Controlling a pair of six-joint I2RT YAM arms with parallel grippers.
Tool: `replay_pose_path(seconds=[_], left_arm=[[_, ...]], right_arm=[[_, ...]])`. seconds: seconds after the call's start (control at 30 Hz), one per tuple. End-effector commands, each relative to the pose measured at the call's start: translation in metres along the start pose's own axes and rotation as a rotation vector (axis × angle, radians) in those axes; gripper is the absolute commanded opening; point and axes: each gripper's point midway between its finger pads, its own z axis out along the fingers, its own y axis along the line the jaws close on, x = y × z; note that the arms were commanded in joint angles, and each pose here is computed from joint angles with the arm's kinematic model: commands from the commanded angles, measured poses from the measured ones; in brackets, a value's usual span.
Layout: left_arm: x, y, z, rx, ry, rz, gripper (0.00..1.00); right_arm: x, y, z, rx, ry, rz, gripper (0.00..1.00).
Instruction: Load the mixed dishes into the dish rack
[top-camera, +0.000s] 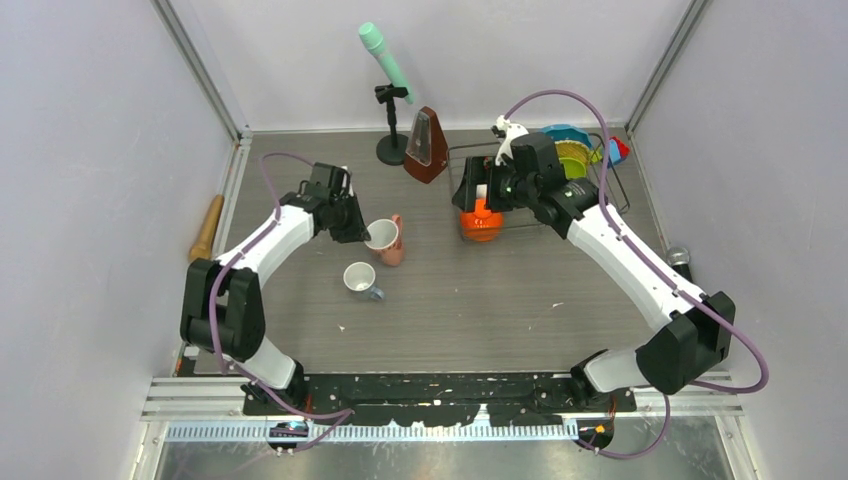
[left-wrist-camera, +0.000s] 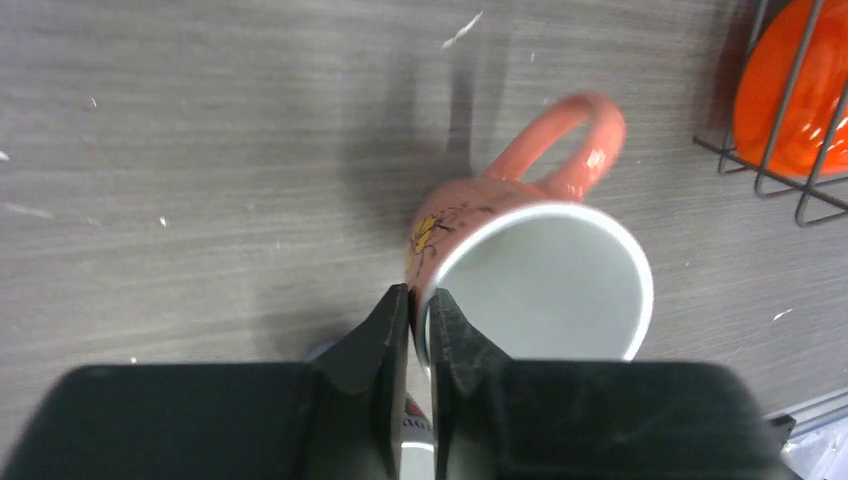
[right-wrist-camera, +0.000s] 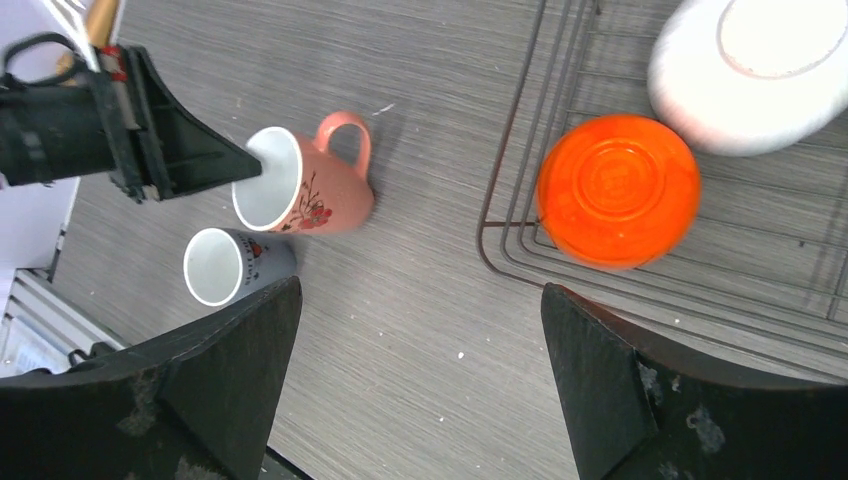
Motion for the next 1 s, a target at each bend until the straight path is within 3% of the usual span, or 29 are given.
replay_pose_path(seconds=[0.0,0.07,0.63,0.97], left_arm=[[-0.007,-0.007,-0.008,-0.013,-0.037,0.063,0.06],[-0.010,-0.009,-0.012,-0.005,-0.057,0.066,0.00],[-0.061,-0.081,-0.099,0.299,-0.271,0.053,0.00],[-0.073,-0.125,-0.149,0.625,-0.262,-0.077,0.00]], right_arm=[[-0.024,0.022,-0.017,-0.093,-0.100,0.008,0.96],[-0.024,0.025,-0.017,-0.110,-0.099,0.019,0.96],[-0.021,0.024,-0.030,-0.127,-0.122,0.035,0.96],[-0.030,0.063,-0.042,-0.369,-0.203,0.104,0.97]])
